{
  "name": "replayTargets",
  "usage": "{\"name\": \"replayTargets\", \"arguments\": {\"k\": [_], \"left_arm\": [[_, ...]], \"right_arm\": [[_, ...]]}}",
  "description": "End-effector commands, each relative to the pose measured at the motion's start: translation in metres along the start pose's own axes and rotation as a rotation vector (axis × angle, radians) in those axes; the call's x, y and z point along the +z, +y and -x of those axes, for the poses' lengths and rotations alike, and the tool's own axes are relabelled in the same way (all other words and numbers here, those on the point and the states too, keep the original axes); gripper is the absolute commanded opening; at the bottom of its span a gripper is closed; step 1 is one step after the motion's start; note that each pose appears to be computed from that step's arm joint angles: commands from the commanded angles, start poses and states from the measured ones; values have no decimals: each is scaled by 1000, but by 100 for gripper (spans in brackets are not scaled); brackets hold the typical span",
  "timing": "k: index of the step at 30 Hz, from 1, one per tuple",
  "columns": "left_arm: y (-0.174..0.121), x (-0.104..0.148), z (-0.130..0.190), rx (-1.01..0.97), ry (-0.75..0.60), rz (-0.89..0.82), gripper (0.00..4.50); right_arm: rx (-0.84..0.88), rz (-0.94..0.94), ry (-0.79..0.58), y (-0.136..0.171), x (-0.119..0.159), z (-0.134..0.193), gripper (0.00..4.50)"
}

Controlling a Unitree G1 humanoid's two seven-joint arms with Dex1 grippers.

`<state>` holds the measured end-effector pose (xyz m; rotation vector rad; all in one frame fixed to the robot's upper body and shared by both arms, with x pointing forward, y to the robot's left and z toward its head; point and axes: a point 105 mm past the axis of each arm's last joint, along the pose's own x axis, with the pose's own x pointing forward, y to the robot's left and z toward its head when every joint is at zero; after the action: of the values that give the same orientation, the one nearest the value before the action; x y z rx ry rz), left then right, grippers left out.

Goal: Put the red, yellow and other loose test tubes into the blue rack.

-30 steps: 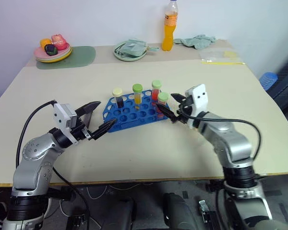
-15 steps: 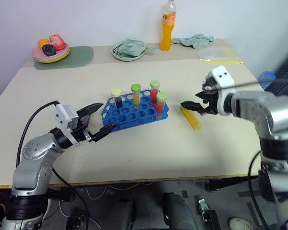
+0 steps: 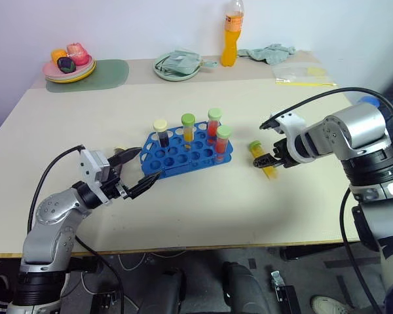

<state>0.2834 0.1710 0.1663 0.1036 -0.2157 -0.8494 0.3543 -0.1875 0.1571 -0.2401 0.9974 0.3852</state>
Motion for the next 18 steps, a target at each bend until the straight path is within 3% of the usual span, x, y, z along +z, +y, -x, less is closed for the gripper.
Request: {"name": "replayTargets", "arguments": {"k": [1,17,18], "left_arm": [[-5,9,3,14,-32,-41,450],[-10,8,7,46,-37,-41,450],[-10,9,7,48,-37,-41,450]], "right_arm": [[-33,-32,52,-14,-8,6,413],[-39,-75,97,-2,0,-13,413],[-46,-79,101,-3,-2,-14,363]]}}
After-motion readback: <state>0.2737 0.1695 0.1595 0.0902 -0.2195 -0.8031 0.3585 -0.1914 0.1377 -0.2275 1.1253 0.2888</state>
